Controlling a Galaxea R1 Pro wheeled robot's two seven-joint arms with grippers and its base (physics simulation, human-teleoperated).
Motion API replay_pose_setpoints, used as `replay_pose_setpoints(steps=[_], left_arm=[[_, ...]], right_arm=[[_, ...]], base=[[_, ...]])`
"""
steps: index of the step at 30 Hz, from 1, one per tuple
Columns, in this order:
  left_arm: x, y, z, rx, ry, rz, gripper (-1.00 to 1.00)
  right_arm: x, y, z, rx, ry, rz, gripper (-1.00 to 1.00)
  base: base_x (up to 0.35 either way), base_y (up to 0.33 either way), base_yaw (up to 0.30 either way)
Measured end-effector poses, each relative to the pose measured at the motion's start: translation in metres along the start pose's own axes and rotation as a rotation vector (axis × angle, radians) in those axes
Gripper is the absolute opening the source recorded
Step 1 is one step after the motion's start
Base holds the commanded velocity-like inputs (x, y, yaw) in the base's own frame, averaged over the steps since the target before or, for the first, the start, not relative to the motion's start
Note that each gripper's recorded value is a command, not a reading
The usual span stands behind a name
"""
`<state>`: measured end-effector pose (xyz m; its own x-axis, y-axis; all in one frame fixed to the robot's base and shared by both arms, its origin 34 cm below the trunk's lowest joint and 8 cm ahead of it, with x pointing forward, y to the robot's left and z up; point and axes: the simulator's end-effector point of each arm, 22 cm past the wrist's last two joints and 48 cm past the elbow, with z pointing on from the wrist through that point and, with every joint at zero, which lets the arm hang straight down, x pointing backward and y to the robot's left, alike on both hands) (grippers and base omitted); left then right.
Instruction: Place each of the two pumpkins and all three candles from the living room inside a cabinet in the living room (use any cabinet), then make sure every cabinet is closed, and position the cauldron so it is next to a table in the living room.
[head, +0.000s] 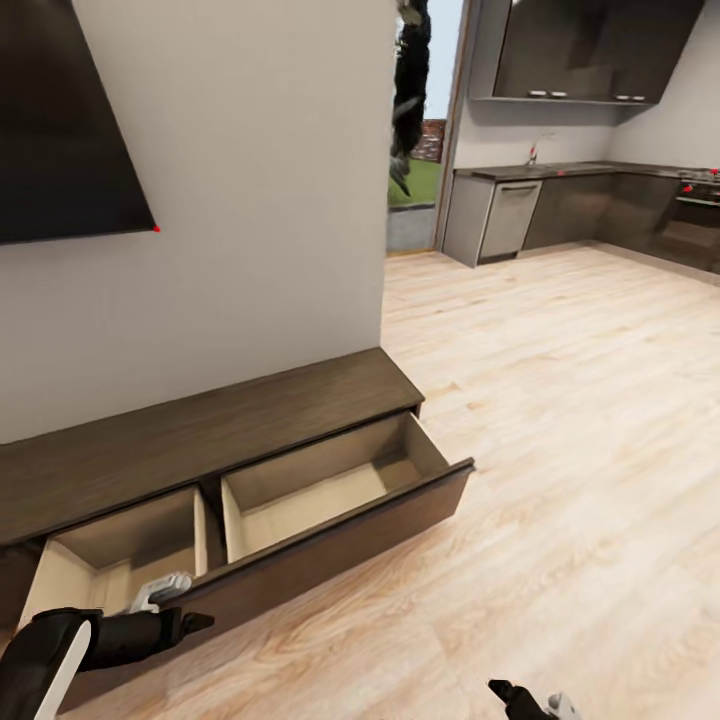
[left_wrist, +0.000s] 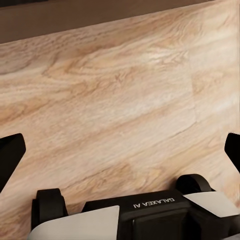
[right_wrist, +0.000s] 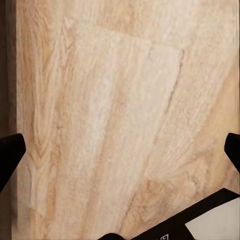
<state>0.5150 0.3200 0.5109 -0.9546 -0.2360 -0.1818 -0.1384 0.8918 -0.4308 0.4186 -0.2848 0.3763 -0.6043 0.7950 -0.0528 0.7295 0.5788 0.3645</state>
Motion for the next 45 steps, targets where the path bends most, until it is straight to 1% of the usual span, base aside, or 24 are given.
replay_pose_setpoints(steps=[26, 41, 45], left_arm=[[0.001, 0.0, 0.004, -0.001, 0.006, 0.001, 1.0], [0.004, 0.0, 0.007, 0.0, 0.014, -0.003, 1.0], [0.005, 0.001, 0.009, -0.002, 0.017, -0.005, 1.0]], right_arm=[[0.006, -0.005, 0.004, 0.012, 0.01, 0.008, 1.0], [0.01, -0.011, 0.006, 0.027, 0.018, 0.015, 1.0], [0.013, -0.017, 0.006, 0.039, 0.025, 0.019, 1.0]], base=[[0.0, 0.0, -0.269], [0.0, 0.0, -0.266], [0.0, 0.0, -0.265]])
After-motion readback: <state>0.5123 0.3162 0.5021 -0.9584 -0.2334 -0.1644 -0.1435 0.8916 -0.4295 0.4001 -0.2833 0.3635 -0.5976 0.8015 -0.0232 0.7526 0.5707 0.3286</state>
